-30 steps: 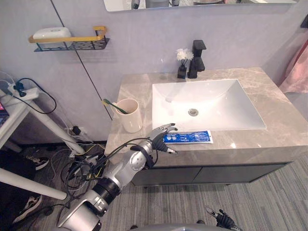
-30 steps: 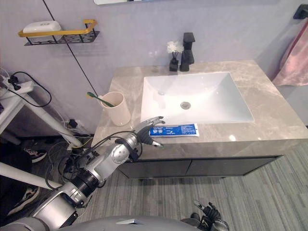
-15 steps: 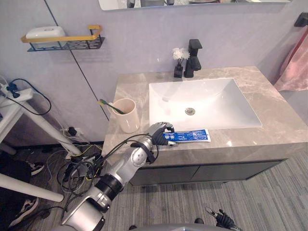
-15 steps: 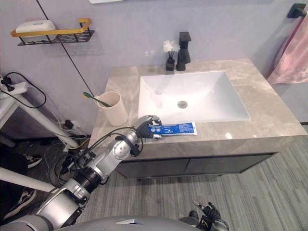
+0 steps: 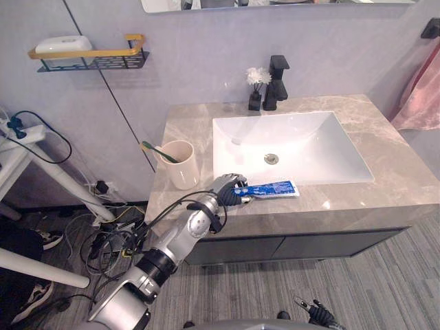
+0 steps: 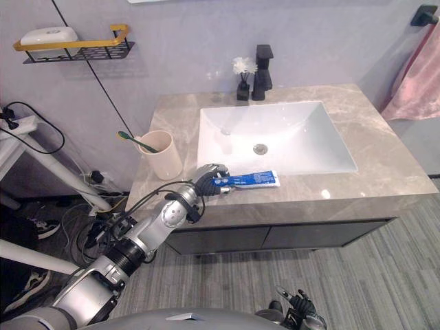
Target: Organize washtable
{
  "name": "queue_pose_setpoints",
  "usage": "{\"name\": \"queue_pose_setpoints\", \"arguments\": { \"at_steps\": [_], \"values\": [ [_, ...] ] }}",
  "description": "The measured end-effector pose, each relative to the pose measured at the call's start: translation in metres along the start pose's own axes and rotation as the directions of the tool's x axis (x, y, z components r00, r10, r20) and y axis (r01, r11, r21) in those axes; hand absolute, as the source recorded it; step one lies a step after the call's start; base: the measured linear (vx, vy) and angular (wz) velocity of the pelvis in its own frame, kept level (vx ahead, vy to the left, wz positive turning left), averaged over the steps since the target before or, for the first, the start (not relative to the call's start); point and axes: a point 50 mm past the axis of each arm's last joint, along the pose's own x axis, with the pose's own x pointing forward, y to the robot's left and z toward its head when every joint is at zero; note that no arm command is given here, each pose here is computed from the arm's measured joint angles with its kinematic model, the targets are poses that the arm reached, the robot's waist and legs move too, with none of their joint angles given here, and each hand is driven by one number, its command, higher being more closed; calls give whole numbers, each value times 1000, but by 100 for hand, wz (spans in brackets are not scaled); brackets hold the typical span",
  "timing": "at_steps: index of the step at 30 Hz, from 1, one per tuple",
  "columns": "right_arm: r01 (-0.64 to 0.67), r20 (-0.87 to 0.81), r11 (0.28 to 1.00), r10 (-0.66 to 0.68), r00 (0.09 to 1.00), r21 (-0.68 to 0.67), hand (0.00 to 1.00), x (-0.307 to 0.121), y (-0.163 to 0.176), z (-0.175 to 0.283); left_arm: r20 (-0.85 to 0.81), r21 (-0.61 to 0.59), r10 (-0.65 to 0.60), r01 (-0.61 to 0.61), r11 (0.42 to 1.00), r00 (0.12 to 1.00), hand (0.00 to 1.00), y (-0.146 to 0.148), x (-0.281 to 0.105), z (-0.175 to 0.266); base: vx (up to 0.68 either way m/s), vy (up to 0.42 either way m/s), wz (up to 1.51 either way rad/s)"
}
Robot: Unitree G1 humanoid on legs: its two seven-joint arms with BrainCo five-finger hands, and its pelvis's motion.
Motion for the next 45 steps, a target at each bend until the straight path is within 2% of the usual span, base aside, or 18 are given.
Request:
{"name": "queue_pose_setpoints", "arguments": {
  "at_steps": [16, 24, 27, 33, 36, 38, 39, 41, 42, 43, 45],
  "values": [
    [2, -3, 1000, -2, 1000, -3, 0, 0, -1, -1, 52, 68, 41, -45, 997, 998, 100, 8, -3, 11, 0, 0, 0],
    [-10, 16, 1000, 10, 1000, -23, 0, -1, 1, 1, 228, 44, 109, -122, 992, 968, 100, 19, -17, 49, 0, 0, 0],
    [-13, 49, 1000, 13, 999, 16, 0, -3, 0, 3, 316, 23, 162, -178, 984, 935, 100, 28, -20, 68, -24, 10, -13],
    [-52, 216, 996, 36, 976, 67, 0, -17, -7, 22, 441, -64, 253, -251, 966, 861, 100, 39, -24, 103, -7, 7, -20],
    [-141, 394, 987, 99, 914, 81, 0, -39, -4, 49, 472, -77, 270, -266, 961, 839, 100, 43, -27, 110, -22, 12, -26],
    [-235, 523, 965, 141, 840, 119, 0, -57, 2, 70, 496, -89, 292, -286, 954, 818, 100, 48, -30, 116, -43, 22, -36],
    [-319, 619, 941, 184, 764, 115, 0, -74, 9, 87, 512, -103, 311, -302, 948, 801, 100, 53, -33, 120, -42, 22, -33],
    [-383, 683, 919, 223, 695, 90, 0, -89, 16, 99, 520, -108, 326, -319, 942, 790, 100, 57, -35, 122, -30, 23, -30],
    [-462, 757, 886, 272, 594, 45, 0, -108, 24, 116, 529, -114, 350, -344, 932, 773, 100, 63, -37, 124, -20, 28, -25],
    [-485, 784, 874, 286, 551, 22, 0, -115, 27, 123, 532, -118, 359, -353, 928, 766, 100, 66, -39, 125, -12, 34, -21],
    [-572, 848, 819, 336, 410, -48, 0, -139, 37, 141, 545, -144, 382, -365, 920, 746, 100, 72, -42, 128, 2, 24, -5]
  ]
}}
